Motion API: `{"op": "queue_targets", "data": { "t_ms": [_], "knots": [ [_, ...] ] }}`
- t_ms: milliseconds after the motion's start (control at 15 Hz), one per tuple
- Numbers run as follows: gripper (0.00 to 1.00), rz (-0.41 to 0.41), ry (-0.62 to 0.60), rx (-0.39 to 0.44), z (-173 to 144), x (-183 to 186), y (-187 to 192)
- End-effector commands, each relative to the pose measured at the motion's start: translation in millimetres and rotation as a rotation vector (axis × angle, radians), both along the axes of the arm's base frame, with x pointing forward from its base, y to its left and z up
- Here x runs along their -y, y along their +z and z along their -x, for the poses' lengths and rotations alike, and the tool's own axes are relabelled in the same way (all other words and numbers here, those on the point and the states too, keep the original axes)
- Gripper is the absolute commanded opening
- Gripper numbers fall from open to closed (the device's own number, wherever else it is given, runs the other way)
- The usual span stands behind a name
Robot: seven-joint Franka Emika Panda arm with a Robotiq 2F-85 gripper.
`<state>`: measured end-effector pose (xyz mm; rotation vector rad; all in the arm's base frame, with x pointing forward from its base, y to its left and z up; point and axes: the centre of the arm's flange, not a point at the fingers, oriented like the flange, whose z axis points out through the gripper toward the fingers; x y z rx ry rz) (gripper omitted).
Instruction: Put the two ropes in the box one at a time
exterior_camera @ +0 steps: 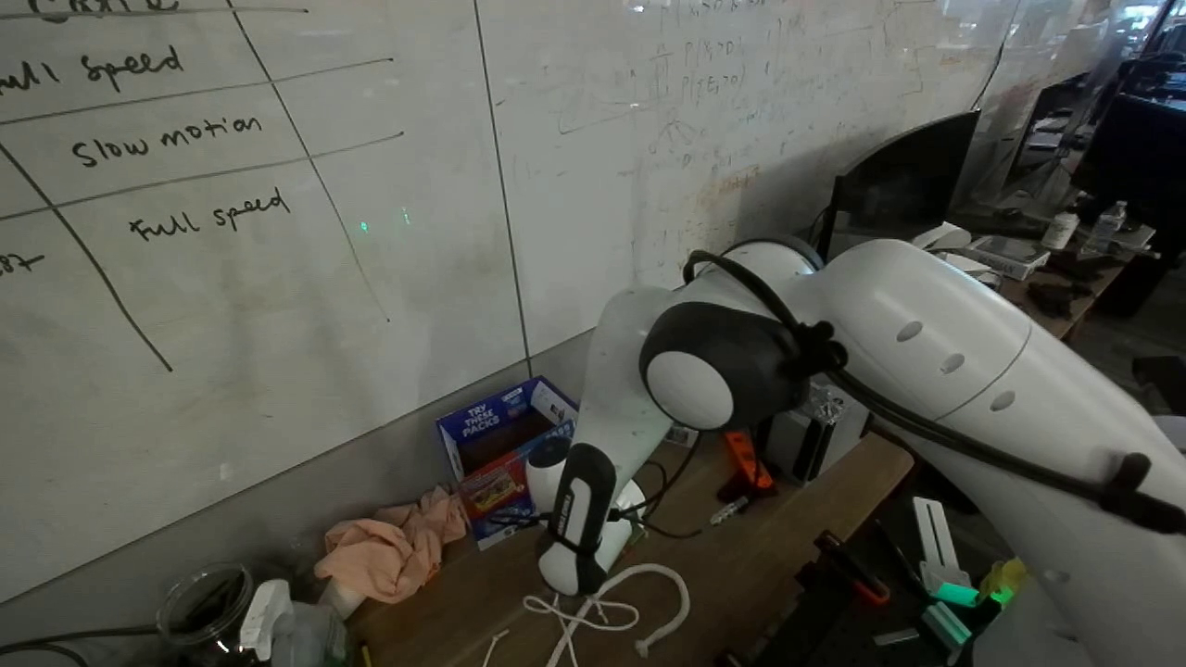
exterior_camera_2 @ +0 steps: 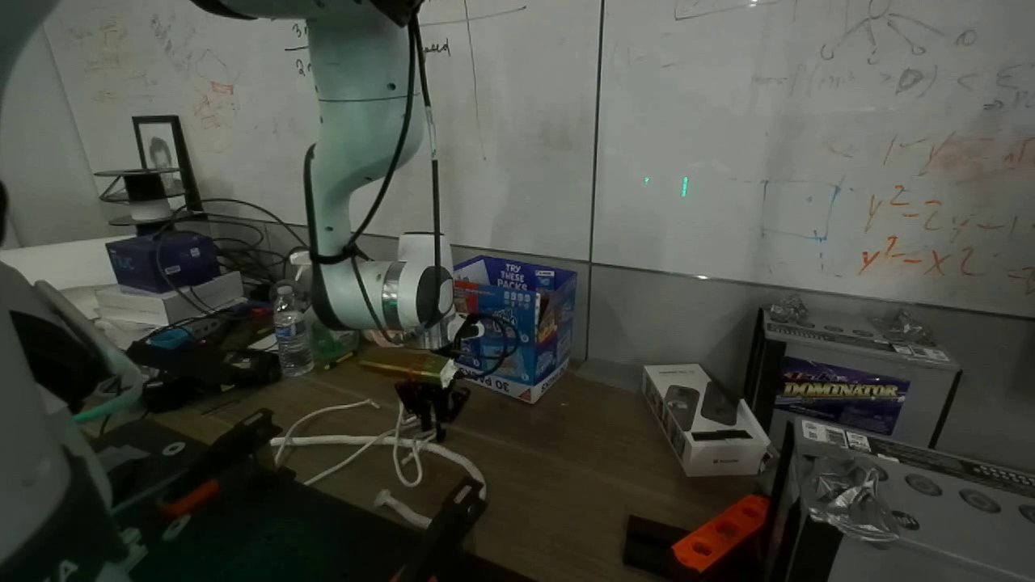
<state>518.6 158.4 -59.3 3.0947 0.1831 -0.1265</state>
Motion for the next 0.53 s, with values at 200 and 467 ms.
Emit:
{"op": "queue_targets", "data": {
  "t_ms": [200,467],
  "knots": [
    [0.0,-0.042,-0.035,0.006,-27.3,21.9,26.0],
    [0.01,-0.063,-0.072,0.042,-55.4,49.2,74.2]
  ]
}}
